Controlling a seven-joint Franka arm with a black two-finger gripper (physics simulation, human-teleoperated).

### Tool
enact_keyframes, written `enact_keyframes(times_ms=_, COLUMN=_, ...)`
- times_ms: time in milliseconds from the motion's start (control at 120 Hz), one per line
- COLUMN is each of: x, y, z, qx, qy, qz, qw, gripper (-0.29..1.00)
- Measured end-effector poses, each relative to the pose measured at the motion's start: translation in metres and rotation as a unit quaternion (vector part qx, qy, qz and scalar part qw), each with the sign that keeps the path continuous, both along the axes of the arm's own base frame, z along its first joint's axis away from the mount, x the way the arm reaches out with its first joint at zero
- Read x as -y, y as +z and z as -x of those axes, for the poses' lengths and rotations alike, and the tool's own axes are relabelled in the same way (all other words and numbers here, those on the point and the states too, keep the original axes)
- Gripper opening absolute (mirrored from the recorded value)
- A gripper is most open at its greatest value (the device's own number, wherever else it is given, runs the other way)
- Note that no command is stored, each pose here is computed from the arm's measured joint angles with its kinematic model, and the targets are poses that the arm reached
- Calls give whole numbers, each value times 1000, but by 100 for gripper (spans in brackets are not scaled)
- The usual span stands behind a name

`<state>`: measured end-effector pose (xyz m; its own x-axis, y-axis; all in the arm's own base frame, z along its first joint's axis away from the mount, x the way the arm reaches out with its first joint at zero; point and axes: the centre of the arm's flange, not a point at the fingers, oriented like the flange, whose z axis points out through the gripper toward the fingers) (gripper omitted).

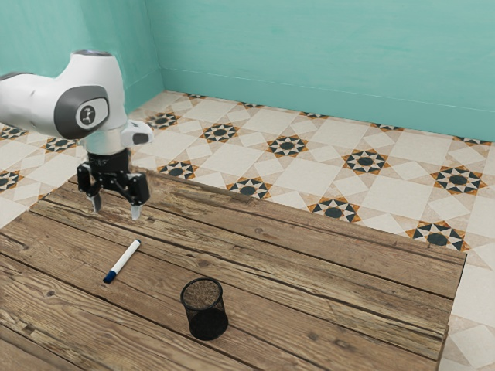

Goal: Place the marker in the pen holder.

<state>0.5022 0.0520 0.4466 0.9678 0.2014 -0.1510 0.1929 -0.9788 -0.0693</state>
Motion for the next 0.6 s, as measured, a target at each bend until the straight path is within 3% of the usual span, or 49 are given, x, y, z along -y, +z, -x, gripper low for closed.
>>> enact_keyframes(times_ms=300, x=-62, y=-98, z=-7, qx=41, qy=64, qz=17, qw=997, gripper=70)
enact_keyframes(times_ms=600, x=-77, y=-157, z=-12, qx=48, qy=74, qz=48, qw=995, gripper=69)
